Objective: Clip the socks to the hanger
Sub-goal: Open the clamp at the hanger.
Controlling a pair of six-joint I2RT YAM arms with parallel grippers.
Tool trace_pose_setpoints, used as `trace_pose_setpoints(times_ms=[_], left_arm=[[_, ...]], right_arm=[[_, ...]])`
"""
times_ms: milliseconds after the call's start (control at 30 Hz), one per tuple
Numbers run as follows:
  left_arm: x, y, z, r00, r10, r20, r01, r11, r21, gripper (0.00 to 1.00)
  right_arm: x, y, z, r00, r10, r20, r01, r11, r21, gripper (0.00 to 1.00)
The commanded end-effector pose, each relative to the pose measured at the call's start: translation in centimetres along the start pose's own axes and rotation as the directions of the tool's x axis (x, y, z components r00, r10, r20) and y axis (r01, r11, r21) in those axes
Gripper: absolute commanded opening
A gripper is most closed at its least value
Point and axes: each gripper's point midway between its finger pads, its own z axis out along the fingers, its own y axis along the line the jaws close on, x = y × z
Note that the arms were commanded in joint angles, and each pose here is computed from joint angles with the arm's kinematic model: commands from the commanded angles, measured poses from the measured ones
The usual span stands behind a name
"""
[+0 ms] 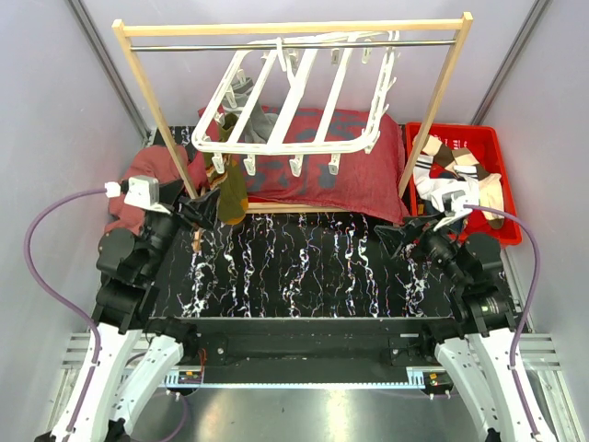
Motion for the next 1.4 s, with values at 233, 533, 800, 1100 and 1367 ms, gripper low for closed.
trace_pose_setpoints(times_ms=[233,533,800,1100,1367], left_arm=[[-3.6,-1.1,3.9,0.999,-0.021,0.045,0.019,0.999,0.050,0.91],[-4.7,-1.5,5.8,0.998,-0.002,0.063,-0.002,0.997,0.074,0.68],[-4.9,-1.8,6.3,0.998,0.000,0.060,-0.005,0.996,0.090,0.58],[-4.8,-1.8,7.0,0.999,-0.004,0.036,0.000,0.996,0.092,0.45],[-4.5,-2.8,6.7,0.999,-0.052,0.004,0.051,0.990,0.133,0.18]], right_arm=[[-0.4,3.6,3.1,0.986,0.139,-0.091,-0.157,0.961,-0.229,1.00],[-0.2,4.3,6.1,0.986,0.153,-0.063,-0.165,0.933,-0.321,1.00],[1.4,7.7,9.3,0.983,0.166,-0.078,-0.183,0.880,-0.438,1.00],[1.1,12.0,12.2,0.980,0.187,-0.071,-0.195,0.810,-0.552,1.00],[0.2,14.7,13.3,0.960,0.269,-0.083,-0.258,0.719,-0.646,1.00]])
